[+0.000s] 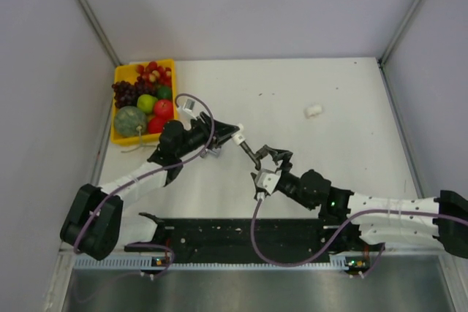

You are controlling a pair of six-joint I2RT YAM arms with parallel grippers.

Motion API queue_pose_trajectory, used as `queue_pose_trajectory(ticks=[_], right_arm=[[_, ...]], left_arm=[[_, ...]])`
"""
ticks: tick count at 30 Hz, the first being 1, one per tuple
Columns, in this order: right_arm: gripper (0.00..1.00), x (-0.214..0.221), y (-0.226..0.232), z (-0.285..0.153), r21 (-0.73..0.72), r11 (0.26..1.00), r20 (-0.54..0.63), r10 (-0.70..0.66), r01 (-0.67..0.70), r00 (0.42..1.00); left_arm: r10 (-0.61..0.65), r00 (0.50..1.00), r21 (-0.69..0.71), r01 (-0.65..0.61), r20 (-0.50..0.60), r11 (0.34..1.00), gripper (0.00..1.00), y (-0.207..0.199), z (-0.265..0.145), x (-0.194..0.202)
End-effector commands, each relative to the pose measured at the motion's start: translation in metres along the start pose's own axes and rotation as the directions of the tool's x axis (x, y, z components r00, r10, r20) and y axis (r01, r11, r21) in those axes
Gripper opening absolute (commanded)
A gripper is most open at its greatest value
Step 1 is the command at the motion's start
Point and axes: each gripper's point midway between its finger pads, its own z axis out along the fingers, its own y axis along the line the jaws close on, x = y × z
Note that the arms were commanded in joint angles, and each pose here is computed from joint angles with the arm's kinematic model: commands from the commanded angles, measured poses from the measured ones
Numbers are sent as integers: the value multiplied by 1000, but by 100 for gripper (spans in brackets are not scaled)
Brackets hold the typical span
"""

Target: Install the water faucets

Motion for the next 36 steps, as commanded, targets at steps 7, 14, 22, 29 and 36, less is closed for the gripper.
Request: queue_pose_trajectory(ticks=[7, 14, 22, 29, 36], right_arm=[[93, 4, -4, 11, 49, 994, -25, -96, 97, 995], [90, 7, -12, 16, 123, 980, -40, -151, 155, 988], [74, -1, -17, 27, 163, 976, -22, -142, 144, 990], [19, -18, -17, 30, 174, 979, 76, 96, -108, 992], [0, -44, -41, 11, 152, 776, 347, 537, -612, 769]], left_arm=[[39, 998, 149, -47, 52, 988, 0, -62, -9, -15], [37, 999, 165, -43, 38, 985, 0, -71, -13, -13], [36, 999, 179, -41, 31, 983, 0, -77, -18, -10], [50, 998, 219, -57, 39, 974, 0, -79, -23, -8], [93, 993, 346, -112, 73, 931, 0, -91, -35, -3]])
